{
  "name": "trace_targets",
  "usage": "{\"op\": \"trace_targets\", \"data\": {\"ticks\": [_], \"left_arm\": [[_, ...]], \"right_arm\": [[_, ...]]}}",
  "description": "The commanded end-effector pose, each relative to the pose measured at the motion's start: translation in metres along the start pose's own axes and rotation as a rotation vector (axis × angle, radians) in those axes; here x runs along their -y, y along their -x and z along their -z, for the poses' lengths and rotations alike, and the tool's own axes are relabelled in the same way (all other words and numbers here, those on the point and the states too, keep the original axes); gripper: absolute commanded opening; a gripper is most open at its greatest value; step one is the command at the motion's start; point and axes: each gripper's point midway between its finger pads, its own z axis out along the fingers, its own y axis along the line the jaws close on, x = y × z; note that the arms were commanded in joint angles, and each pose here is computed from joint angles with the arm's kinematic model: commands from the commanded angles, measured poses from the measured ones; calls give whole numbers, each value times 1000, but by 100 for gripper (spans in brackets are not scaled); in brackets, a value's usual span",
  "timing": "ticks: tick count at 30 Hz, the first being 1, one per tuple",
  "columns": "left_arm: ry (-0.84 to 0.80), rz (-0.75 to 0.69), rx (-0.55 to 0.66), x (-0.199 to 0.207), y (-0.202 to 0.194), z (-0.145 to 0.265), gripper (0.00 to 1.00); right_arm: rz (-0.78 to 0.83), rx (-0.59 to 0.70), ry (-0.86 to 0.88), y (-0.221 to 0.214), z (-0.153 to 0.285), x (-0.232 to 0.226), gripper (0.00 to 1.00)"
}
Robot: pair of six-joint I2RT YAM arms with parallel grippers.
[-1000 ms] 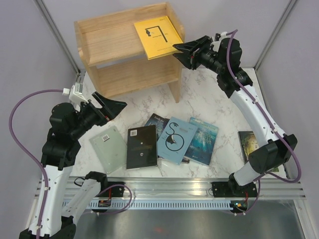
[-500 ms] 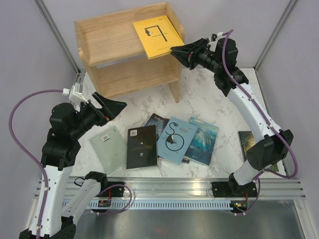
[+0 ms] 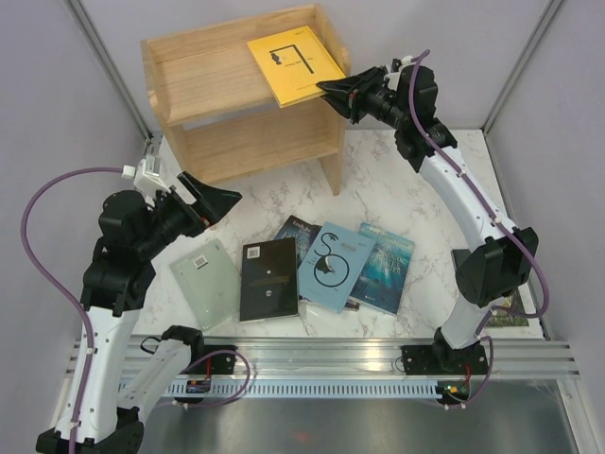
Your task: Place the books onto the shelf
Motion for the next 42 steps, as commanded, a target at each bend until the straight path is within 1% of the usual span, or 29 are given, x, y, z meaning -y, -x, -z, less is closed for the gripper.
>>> {"op": "trace_targets", "data": {"ticks": [1,5,7,8,9,12,14,15,17,18,20,21,22,23,25,26,28,29,31,32,33,34,35,36,38,40,42], "left_arm": [[-7,-62,25,4,9,0,95],[-3,-69,19,3,9,-3,95],[-2,-71,15,2,9,-3,95],[-1,-73,7,0,6,-5,95],[-1,-76,5,0,6,-4,95],[5,-73,-6,-5,0,-4,95],[11,-70,-12,-8,-3,-4,95],[13,-70,-16,-10,-5,-4,95],[18,-75,-29,-14,-10,-4,95],[24,-73,-36,-16,-12,-4,95],[47,-59,-71,-27,-24,-7,95],[59,-49,-88,-32,-29,-8,95],[68,-33,-118,-38,-37,-10,95],[102,3,-168,-55,-54,-16,94],[139,43,-225,-72,-73,-21,91],[191,89,-273,-93,-92,-25,91],[241,129,-311,-111,-108,-29,91],[284,164,-351,-126,-123,-30,91],[342,201,-426,-144,-141,-36,91],[363,202,-459,-153,-149,-37,91],[396,218,-504,-162,-158,-41,91],[412,220,-521,-167,-162,-42,91],[426,213,-539,-172,-166,-42,91],[446,208,-546,-178,-168,-43,91],[480,210,-579,-189,-177,-43,92],[488,211,-584,-195,-181,-45,92],[506,228,-612,-205,-194,-43,92]], "right_arm": [[19,13,102,2,-8,-32,25],[20,4,119,0,-18,-37,23],[25,-5,116,-1,-18,-35,29],[25,-8,108,-3,-17,-31,35],[29,-9,105,-4,-14,-31,55],[49,-8,82,-10,-2,-21,83],[80,-8,71,-16,10,-16,91],[91,-10,67,-18,15,-14,98],[116,-12,49,-26,30,-10,98],[172,-11,47,-28,37,-8,98],[218,-22,-30,-38,56,10,98],[311,-21,-64,-40,63,23,98],[337,-25,-100,-42,70,34,98],[342,-47,-181,-49,83,63,98],[389,-87,-268,-57,95,101,98],[366,-142,-361,-70,104,140,98],[394,-214,-442,-88,111,177,97],[391,-296,-513,-114,115,208,97],[425,-362,-582,-139,116,239,95],[414,-403,-643,-153,117,265,95],[429,-459,-661,-178,118,276,94],[441,-460,-693,-183,118,289,93],[433,-488,-730,-197,120,308,93],[438,-488,-716,-201,114,313,92],[433,-499,-739,-207,107,336,91],[440,-517,-759,-210,104,351,89],[457,-542,-791,-212,98,368,88]]}}
